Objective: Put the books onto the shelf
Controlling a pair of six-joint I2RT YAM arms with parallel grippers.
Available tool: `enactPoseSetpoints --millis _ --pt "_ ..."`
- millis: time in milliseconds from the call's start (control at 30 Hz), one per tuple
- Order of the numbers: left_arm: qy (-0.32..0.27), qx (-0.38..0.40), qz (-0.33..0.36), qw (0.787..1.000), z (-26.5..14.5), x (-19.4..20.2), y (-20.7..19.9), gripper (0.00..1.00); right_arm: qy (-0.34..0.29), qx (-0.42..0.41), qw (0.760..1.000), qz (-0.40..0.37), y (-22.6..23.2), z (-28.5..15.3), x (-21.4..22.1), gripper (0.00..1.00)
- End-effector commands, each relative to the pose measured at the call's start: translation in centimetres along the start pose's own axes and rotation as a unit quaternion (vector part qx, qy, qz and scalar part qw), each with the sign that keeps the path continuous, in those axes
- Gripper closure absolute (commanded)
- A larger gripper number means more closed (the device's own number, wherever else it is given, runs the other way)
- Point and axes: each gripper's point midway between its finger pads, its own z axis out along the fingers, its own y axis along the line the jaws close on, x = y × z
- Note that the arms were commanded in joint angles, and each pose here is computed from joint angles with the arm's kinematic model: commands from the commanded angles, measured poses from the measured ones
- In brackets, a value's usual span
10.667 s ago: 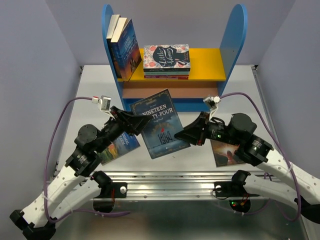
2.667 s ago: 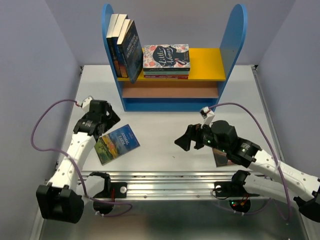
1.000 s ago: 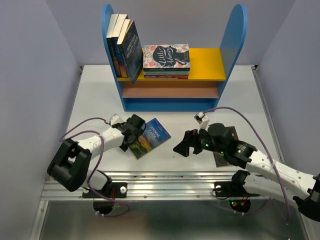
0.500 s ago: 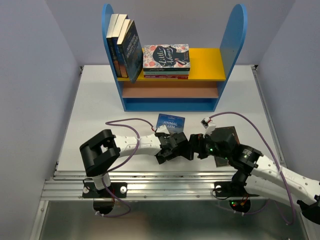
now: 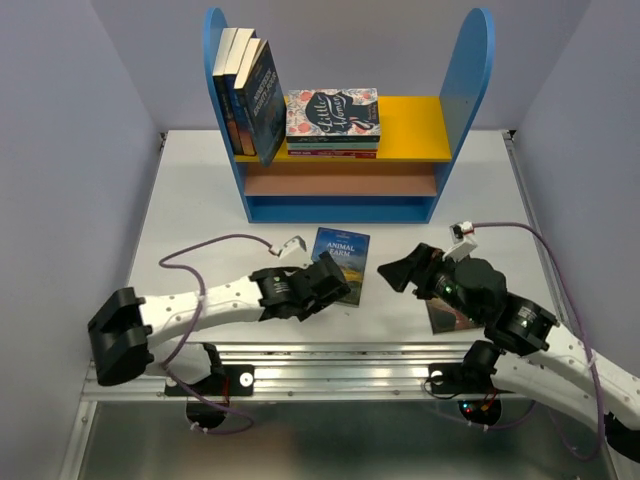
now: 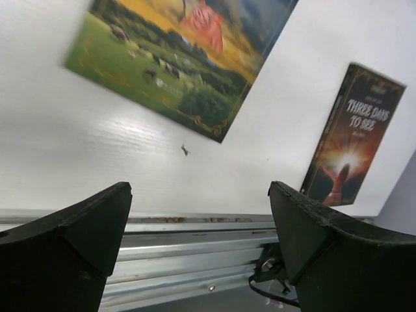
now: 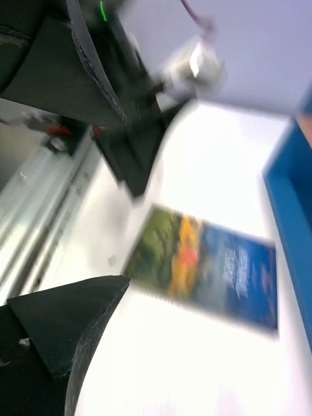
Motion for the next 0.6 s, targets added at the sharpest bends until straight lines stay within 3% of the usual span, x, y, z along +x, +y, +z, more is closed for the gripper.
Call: enactPoseSetpoints --millis 0,167,300,433,567 --pt "-0.064 0.005 0.0 0.998 -0.4 -5.5 2.5 0.01 -0.044 0.151 0.987 -0.018 -5.9 0.9 -1.4 0.0" --pt "-0.096 0.052 -0.01 0.994 1.4 -11.5 1.6 0.01 -0.047 0.2 0.978 -0.027 -7.2 2.3 -1.4 0.0" --pt "-0.091 0.07 0.027 0.993 3.2 -12.5 0.8 0.01 -0.036 0.2 0.978 -0.037 -6.3 4.1 -1.4 0.0" --pt "-0.067 0.028 0.055 0.996 5.9 -12.3 1.7 0.02 -0.012 0.207 0.977 -0.051 -6.4 6.0 -0.3 0.0" --pt "-0.032 0.008 0.065 0.997 8.9 -10.9 3.1 0.11 0.045 0.211 0.975 -0.056 -6.9 9.3 1.9 0.0"
